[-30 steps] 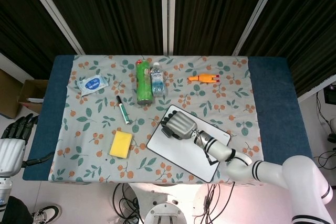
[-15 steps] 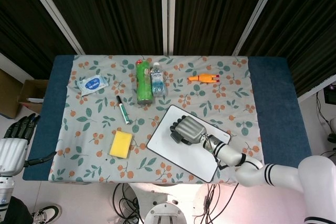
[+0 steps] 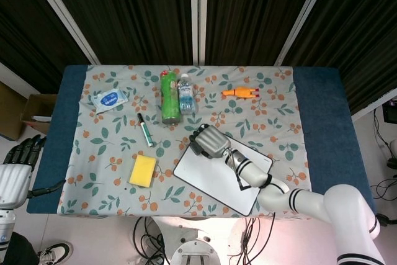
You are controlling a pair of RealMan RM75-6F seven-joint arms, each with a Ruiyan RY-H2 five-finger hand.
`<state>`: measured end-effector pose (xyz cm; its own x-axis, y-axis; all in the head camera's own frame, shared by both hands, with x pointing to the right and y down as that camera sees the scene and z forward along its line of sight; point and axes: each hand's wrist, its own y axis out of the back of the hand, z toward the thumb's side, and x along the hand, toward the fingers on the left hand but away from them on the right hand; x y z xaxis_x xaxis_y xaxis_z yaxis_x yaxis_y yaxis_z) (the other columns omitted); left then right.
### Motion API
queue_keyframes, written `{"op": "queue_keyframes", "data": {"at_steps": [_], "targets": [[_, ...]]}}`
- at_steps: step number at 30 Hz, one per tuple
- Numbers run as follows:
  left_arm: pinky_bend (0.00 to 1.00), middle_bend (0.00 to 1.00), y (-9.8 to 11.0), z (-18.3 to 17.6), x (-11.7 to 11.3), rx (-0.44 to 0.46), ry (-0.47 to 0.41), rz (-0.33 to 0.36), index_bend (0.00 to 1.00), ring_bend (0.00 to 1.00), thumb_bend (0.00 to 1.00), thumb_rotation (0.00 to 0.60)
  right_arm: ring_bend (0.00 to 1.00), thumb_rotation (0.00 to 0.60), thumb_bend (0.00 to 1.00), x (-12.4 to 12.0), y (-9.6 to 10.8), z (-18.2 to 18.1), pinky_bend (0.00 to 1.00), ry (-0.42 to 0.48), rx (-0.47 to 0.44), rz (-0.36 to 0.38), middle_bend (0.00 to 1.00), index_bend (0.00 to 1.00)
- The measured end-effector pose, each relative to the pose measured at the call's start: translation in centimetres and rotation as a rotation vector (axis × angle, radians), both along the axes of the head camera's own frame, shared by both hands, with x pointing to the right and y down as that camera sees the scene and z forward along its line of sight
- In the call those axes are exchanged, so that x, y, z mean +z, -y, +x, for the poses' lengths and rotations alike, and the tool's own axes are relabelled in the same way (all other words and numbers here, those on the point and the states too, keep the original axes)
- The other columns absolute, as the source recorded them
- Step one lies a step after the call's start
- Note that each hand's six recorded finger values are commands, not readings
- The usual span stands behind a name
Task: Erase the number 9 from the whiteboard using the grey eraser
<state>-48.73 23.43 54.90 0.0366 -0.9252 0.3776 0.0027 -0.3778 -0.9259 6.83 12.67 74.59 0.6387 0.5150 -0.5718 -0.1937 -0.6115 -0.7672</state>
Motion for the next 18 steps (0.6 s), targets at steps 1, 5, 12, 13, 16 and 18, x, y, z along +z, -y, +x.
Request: {"op": "queue_keyframes", "data": {"at_steps": [1,5,12,13,16,18], "targets": [[0.17,0.05,0.0,-0.1,0.0,-0.001,0.0,0.0,0.04,0.06,0.03,0.281,0.53,0.6,0.38,0.1,0.2,-0.3,0.64,0.003,0.005,0.008,0.63,0.75],[0.17,0.05,-0.1,-0.3,-0.1,-0.003,0.004,-0.001,0.04,0.06,0.03,0.281,0.53,0.6,0.38,0.6,0.4,-1.0,0.64,0.012,0.015,0.014,0.63,0.75],[0.17,0.05,-0.2,-0.4,-0.2,-0.005,0.006,0.0,0.04,0.06,0.03,0.281,0.53,0.6,0.38,0.5,-0.2,-0.4,0.64,0.013,-0.005,0.002,0.65,0.75],[0.17,0.05,-0.2,-0.4,-0.2,-0.005,0.006,-0.001,0.04,0.06,0.03,0.282,0.53,0.6,0.38,0.3,-0.3,0.0,0.65,0.013,-0.006,-0.002,0.65,0.75],[0.17,0.04,-0.1,-0.3,0.0,-0.004,0.004,-0.003,0.04,0.06,0.03,0.281,0.54,0.6,0.38,-0.1,-0.6,0.9,0.65,0.011,-0.01,-0.016,0.65,0.75],[0.17,0.04,-0.1,-0.1,0.0,0.0,0.003,-0.004,0.04,0.06,0.03,0.281,0.54,0.6,0.38,-0.4,-0.8,1.6,0.65,0.007,-0.009,-0.031,0.65,0.75]]}}
